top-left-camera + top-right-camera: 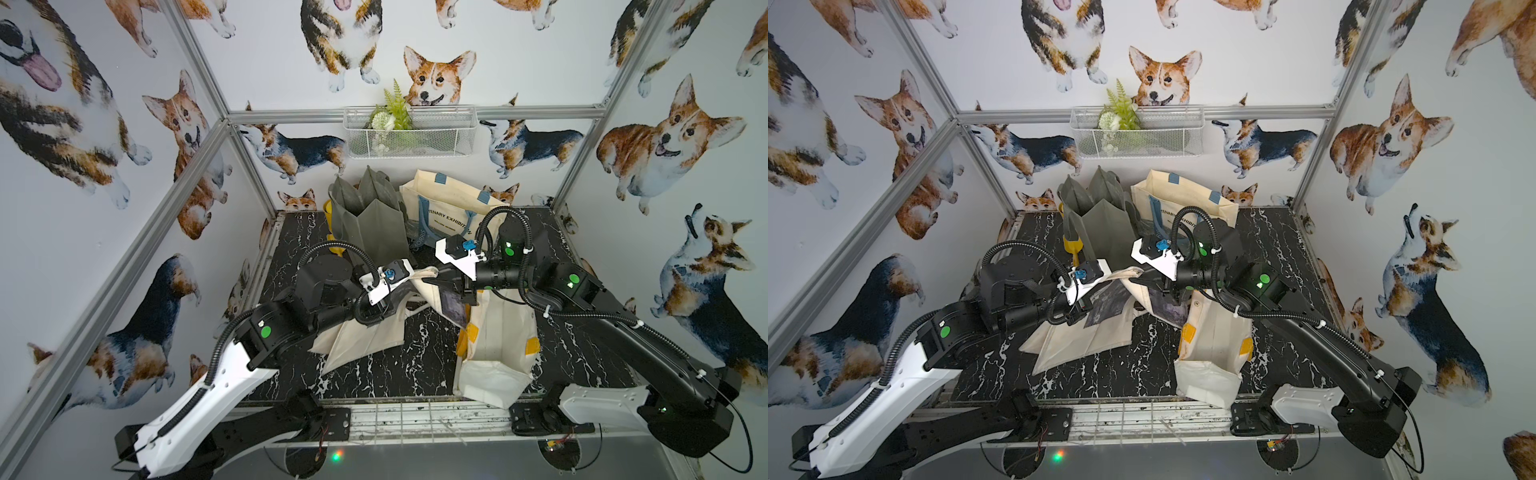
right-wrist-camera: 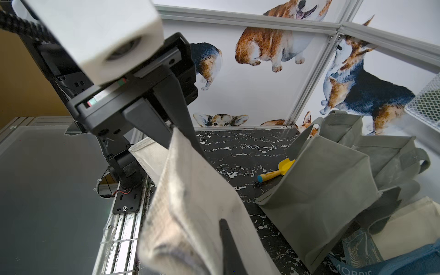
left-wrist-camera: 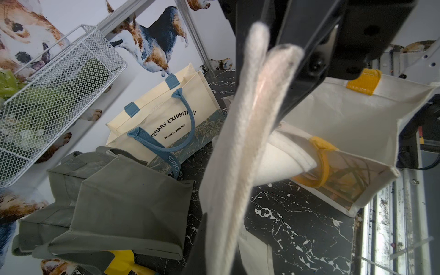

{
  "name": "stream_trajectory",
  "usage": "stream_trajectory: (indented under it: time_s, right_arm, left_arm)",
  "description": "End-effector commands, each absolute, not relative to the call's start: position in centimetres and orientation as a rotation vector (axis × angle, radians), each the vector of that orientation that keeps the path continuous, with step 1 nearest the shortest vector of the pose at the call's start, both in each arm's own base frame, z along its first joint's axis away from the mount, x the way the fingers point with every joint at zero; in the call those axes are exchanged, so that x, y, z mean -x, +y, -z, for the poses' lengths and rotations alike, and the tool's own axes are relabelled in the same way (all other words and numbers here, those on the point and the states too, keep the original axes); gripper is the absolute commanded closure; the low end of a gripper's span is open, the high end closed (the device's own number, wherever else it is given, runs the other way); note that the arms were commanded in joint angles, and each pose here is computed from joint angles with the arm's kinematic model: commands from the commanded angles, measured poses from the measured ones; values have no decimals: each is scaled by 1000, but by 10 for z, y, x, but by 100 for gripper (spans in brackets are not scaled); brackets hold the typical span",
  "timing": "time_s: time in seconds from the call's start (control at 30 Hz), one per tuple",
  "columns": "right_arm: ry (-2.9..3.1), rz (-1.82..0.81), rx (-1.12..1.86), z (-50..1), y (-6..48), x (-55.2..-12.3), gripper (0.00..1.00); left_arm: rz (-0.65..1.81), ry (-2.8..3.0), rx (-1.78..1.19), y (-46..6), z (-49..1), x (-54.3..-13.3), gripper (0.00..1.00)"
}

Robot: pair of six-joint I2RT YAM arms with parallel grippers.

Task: Put away the canvas bag
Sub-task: Press the canvas bag at the center of the board.

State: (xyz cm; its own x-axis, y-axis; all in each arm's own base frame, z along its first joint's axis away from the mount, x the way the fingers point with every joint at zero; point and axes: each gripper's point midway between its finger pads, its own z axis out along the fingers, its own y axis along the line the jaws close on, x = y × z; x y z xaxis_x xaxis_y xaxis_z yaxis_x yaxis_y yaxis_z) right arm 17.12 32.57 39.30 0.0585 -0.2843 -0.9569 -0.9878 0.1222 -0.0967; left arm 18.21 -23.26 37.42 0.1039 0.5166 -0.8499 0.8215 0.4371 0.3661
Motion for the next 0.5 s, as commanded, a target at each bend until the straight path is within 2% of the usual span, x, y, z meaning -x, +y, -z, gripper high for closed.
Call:
stream_trajectory:
  time_s: [0.0, 0.13, 0.3, 0.47]
  right_arm:
    - [1443, -838, 1199, -410, 311, -184, 33]
    - [1388, -824, 1172, -416, 288, -167, 26]
    - [1378, -991, 1259, -395, 288, -135, 27]
    - [1358, -1112, 1286, -380, 301, -129, 28]
  left_arm:
    - [349, 1466, -1140, -226, -392, -178, 100]
    - [358, 1431, -1125, -217, -392, -170, 100]
    - [338, 1400, -1119, -203, -396, -161, 100]
    - [315, 1376, -1105, -190, -406, -154, 100]
